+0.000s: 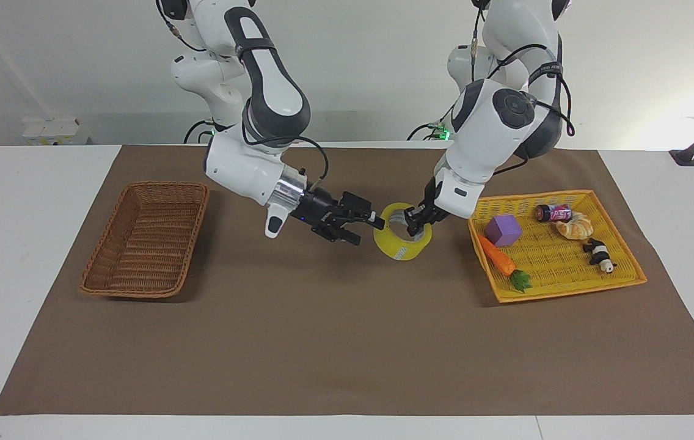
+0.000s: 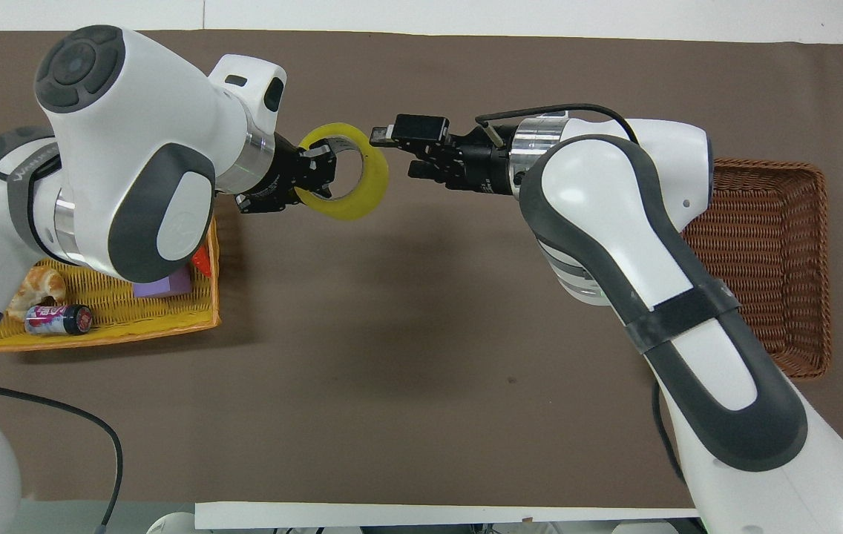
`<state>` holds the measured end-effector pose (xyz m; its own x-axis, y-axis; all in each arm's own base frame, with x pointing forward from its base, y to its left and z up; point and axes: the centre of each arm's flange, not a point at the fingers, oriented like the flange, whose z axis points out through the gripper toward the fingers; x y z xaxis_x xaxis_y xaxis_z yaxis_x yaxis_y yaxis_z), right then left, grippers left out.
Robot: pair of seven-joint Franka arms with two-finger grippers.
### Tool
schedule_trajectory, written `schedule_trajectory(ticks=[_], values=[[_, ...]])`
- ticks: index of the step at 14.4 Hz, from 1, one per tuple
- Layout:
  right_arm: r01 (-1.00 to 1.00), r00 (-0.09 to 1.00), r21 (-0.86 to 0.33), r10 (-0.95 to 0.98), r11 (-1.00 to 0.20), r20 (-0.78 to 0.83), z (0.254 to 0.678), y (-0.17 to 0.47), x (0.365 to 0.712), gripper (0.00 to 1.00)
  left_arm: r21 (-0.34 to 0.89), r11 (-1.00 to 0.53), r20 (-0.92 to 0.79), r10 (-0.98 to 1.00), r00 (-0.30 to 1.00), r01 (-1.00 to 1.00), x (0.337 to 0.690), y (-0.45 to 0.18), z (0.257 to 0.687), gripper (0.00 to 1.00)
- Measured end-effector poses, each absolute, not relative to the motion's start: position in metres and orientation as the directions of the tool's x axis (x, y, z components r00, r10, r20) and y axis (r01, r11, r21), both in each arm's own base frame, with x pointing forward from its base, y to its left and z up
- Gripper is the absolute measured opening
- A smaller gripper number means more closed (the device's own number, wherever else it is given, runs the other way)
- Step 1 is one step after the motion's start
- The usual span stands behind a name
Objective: Move tape to another basket
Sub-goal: 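Grasp the tape with the right gripper while the left gripper releases it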
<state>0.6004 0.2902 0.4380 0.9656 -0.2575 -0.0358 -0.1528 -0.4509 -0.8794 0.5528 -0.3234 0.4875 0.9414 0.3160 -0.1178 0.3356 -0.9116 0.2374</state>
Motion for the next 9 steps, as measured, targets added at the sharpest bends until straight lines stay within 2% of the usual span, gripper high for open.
schedule_trajectory(ticks=[9], values=[[-0.087,0.981,-0.881,-0.193,-0.464,0.006,0.433,0.304,0.594,1.0,0.238,-0.911,-0.118,0.318,0.941,0.337,0.553,-0.323,0.488,0.21]])
